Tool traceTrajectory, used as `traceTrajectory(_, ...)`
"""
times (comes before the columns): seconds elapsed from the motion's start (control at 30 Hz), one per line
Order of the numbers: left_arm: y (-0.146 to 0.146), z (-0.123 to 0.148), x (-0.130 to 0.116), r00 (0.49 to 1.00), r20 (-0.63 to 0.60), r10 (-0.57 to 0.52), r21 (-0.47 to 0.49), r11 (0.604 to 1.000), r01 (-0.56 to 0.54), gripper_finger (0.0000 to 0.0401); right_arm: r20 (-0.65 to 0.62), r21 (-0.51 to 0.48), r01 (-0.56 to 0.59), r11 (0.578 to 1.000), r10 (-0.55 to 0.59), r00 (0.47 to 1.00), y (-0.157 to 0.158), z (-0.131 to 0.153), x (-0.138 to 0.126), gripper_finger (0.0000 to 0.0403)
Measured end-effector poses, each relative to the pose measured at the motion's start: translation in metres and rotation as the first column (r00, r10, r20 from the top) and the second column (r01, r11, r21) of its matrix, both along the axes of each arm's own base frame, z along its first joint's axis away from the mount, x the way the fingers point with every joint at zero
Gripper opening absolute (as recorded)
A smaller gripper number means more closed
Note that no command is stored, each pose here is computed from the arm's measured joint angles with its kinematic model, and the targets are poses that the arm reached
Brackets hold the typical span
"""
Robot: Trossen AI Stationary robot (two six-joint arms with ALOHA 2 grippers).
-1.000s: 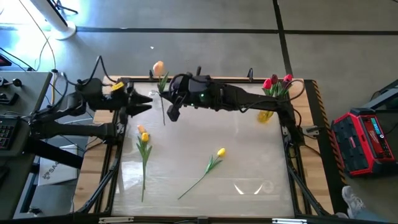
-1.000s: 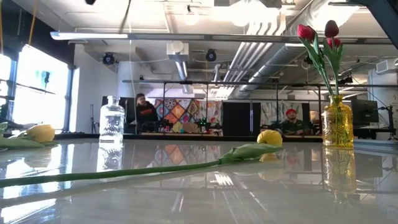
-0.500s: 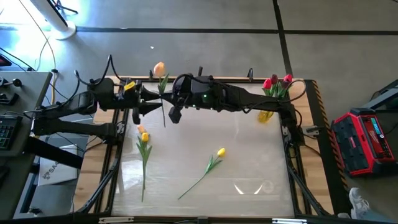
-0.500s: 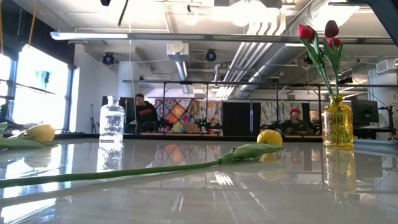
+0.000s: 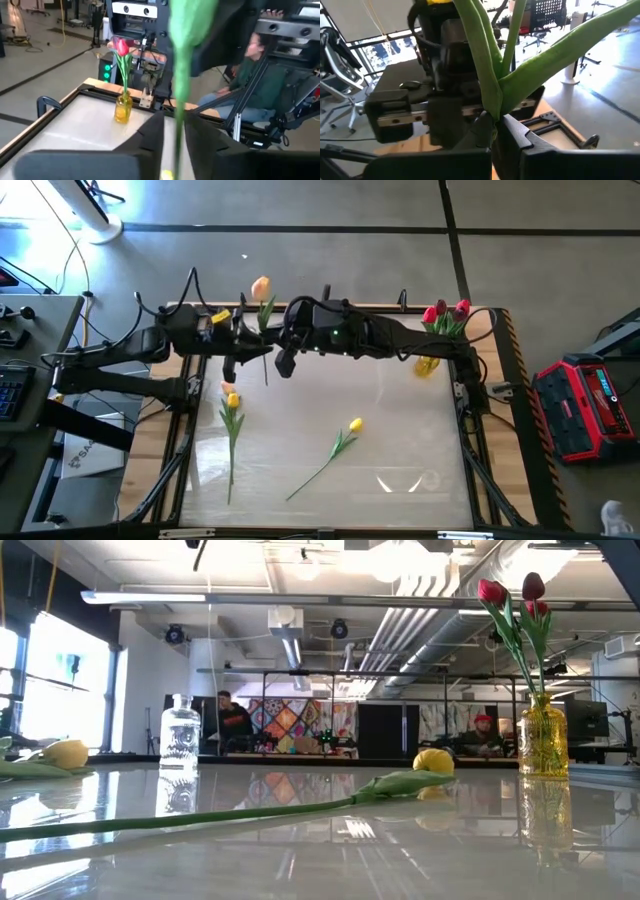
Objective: Sort flowers into vase by color
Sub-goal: Put the bottom light pink tulip into the transparent vase
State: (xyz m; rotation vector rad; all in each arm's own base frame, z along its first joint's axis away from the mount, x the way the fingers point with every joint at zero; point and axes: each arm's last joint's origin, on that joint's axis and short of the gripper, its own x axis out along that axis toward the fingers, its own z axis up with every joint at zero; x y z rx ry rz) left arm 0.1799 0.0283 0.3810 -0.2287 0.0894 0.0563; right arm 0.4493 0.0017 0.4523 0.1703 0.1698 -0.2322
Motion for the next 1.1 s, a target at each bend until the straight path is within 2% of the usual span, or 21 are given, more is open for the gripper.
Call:
traceTrajectory(0.17, 0.000, 0.001, 0.002, 1.000, 0.009, -0.018, 0.007, 1.000, 0.018, 0.0006, -0.015, 0.027, 0.001, 1.000, 0.000, 1.000, 0.002, -0.002, 0.000, 0.0000)
traceTrajectory(0.33, 0.000, 0.002, -0.001, 1.000, 0.024, -0.006, 0.012, 1.000, 0.005, 0.0002, -0.018, 0.080, 0.013, 0.997, -0.012, 1.000, 0.002, -0.003, -0.001, 0.0010)
traceTrajectory(0.63, 0.005, 0.010, -0.015, 0.996, 0.074, 0.044, 0.023, 0.999, -0.045, 0.0000, -0.030, 0.107, 0.044, 0.993, -0.041, 0.999, 0.001, -0.005, -0.002, 0.0054)
traceTrajectory(0.9, 0.009, 0.015, -0.031, 0.990, 0.098, 0.105, 0.042, 0.993, -0.110, 0.0000, -0.038, 0.087, 0.093, 0.992, -0.090, 0.995, -0.001, -0.001, -0.007, 0.0078)
traceTrajectory(1.0, 0.010, 0.017, -0.037, 0.984, 0.108, 0.139, 0.046, 0.988, -0.145, 0.0000, -0.078, 0.084, 0.109, 0.991, -0.102, 0.992, -0.001, 0.000, -0.014, 0.0078)
traceTrajectory(1.1, 0.012, 0.018, -0.042, 0.980, 0.122, 0.157, 0.054, 0.985, -0.164, 0.0000, -0.128, 0.071, 0.171, 0.983, -0.161, 0.979, 0.000, -0.002, -0.020, 0.0078)
